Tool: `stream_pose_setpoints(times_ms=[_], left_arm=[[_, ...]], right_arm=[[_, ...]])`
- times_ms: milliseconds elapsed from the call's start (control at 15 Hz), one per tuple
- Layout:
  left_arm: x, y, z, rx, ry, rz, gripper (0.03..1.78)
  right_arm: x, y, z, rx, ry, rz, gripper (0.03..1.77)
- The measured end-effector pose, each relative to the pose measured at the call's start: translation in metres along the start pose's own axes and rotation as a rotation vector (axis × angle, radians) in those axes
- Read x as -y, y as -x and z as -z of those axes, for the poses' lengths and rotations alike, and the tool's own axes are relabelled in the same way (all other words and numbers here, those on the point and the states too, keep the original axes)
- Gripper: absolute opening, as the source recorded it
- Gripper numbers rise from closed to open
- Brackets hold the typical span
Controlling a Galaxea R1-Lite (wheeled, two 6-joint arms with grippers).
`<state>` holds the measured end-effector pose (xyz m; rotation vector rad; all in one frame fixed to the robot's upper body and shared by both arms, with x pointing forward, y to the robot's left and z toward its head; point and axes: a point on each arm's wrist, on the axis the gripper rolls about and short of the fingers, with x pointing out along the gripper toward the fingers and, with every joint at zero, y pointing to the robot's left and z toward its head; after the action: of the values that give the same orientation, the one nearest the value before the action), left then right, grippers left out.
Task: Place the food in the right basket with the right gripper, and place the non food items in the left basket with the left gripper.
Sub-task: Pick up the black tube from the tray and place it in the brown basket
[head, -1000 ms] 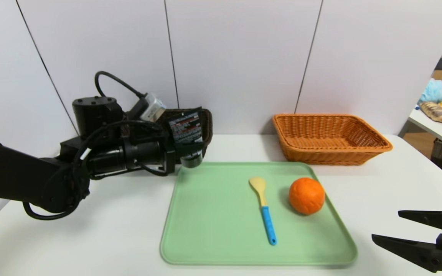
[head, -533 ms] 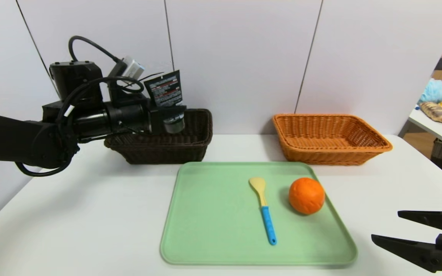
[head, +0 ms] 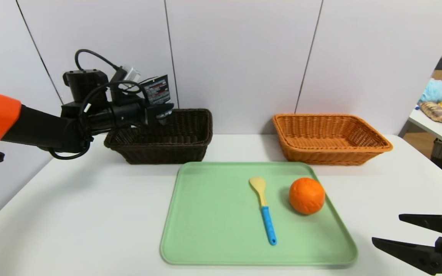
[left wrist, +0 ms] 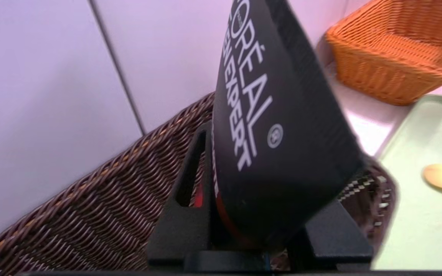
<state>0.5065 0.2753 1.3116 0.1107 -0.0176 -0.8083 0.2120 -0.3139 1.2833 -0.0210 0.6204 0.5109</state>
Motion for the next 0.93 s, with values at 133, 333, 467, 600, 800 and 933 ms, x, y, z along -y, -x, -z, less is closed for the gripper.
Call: stream_pose_setpoints(times_ms=[133, 333, 467, 600, 800, 933], left_arm=[[-0.010, -0.007, 0.011, -0.008, 0.006, -0.009, 0.51], [-0.019, -0.015, 0.024, -0.018, 0.015, -0.013, 0.51], [-0.023, -0.019, 0.030, -0.025, 0.021, -0.015, 0.51], [-0.030, -0.023, 0.035, -0.022, 0.016, -0.031, 0.51], [-0.036, -0.028, 0.042, -0.043, 0.032, -0.047, 0.50], [-0.038, -0.030, 0.042, -0.069, 0.053, -0.044, 0.50]], right_arm=[[0.000, 0.000, 0.000, 0.000, 0.000, 0.001, 1.70], [0.000, 0.000, 0.000, 0.001, 0.001, 0.003, 1.70], [0.000, 0.000, 0.000, 0.001, 0.001, 0.003, 1.70], [0.000, 0.000, 0.000, 0.001, 0.000, 0.004, 1.70], [0.001, 0.001, 0.000, 0.001, -0.003, 0.007, 1.70], [0.001, 0.001, 0.000, 0.001, -0.005, 0.009, 1.70]])
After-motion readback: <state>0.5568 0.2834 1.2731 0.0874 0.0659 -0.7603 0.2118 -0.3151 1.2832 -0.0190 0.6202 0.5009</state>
